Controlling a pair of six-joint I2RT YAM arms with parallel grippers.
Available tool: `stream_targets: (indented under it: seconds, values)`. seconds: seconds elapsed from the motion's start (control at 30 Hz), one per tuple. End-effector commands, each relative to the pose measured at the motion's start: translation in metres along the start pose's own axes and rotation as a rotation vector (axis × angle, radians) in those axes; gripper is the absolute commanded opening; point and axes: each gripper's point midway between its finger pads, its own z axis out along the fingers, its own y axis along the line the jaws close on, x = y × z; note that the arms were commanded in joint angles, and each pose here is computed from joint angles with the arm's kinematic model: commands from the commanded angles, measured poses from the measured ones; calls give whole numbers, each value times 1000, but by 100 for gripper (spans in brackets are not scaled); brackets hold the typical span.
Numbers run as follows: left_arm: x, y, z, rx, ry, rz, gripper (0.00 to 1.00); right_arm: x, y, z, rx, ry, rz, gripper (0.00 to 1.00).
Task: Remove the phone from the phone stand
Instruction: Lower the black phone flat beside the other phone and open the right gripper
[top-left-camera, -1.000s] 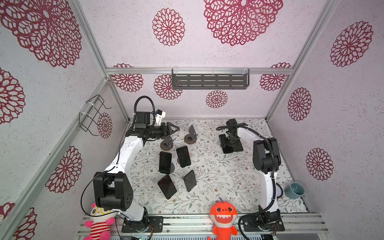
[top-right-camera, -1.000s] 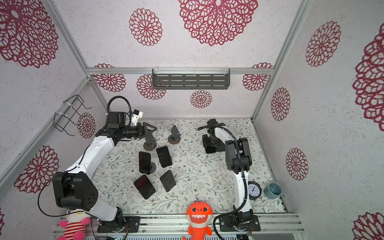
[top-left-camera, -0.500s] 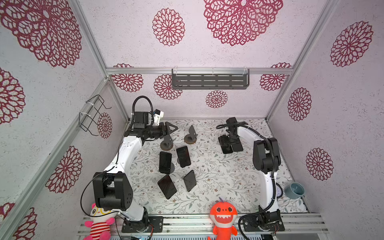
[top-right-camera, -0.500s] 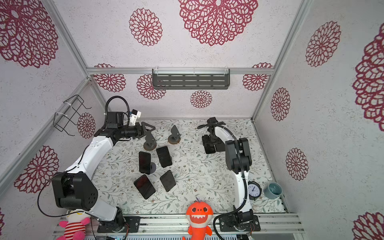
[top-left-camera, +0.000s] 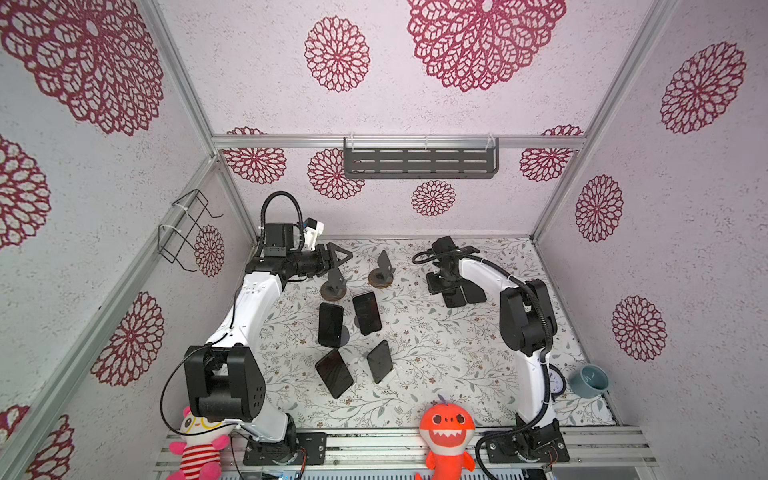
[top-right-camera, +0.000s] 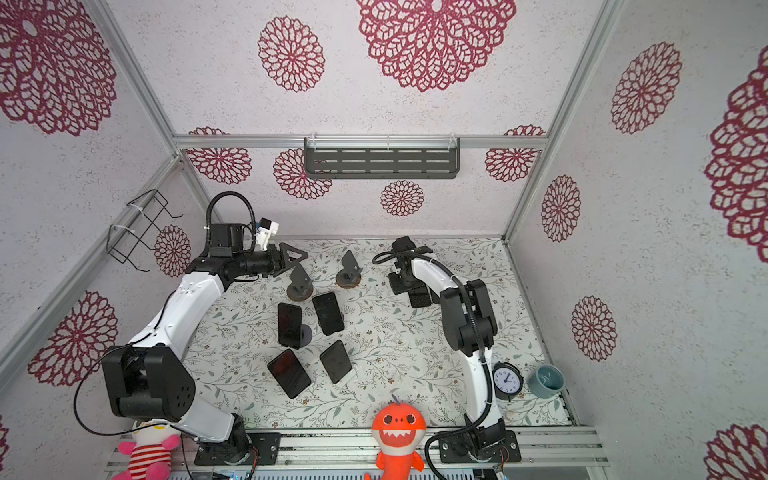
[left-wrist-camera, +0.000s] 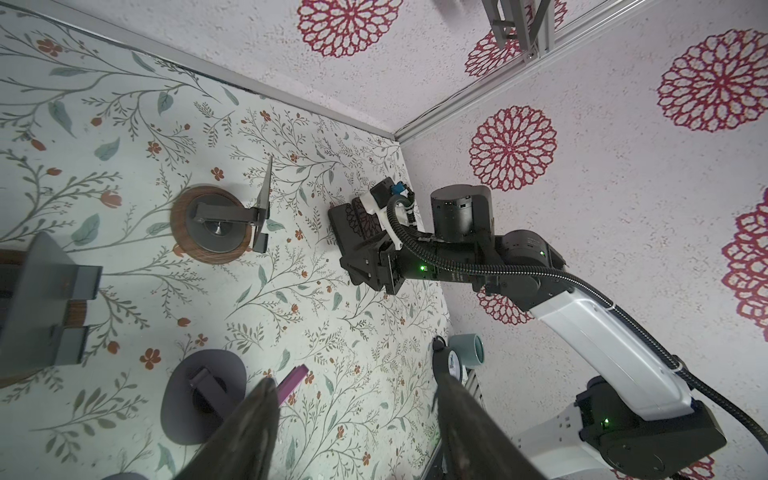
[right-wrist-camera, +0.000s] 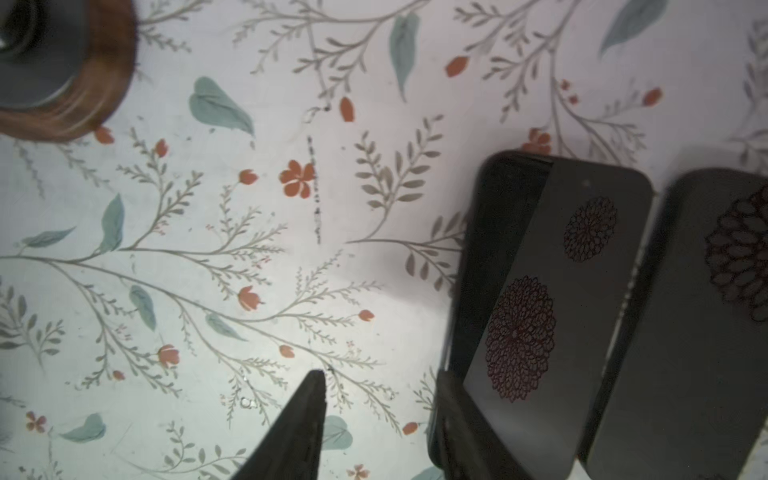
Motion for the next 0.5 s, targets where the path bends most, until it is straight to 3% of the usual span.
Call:
stream_targets:
  seconds: [0.0, 0.47]
  values:
    - [-7, -8, -12, -5, -36, 44, 64, -10, -2, 1, -10, -16, 26, 42]
    - [-10, -8, -18, -22, -48, 50, 64, 2, -30, 27, 11, 40, 103, 42]
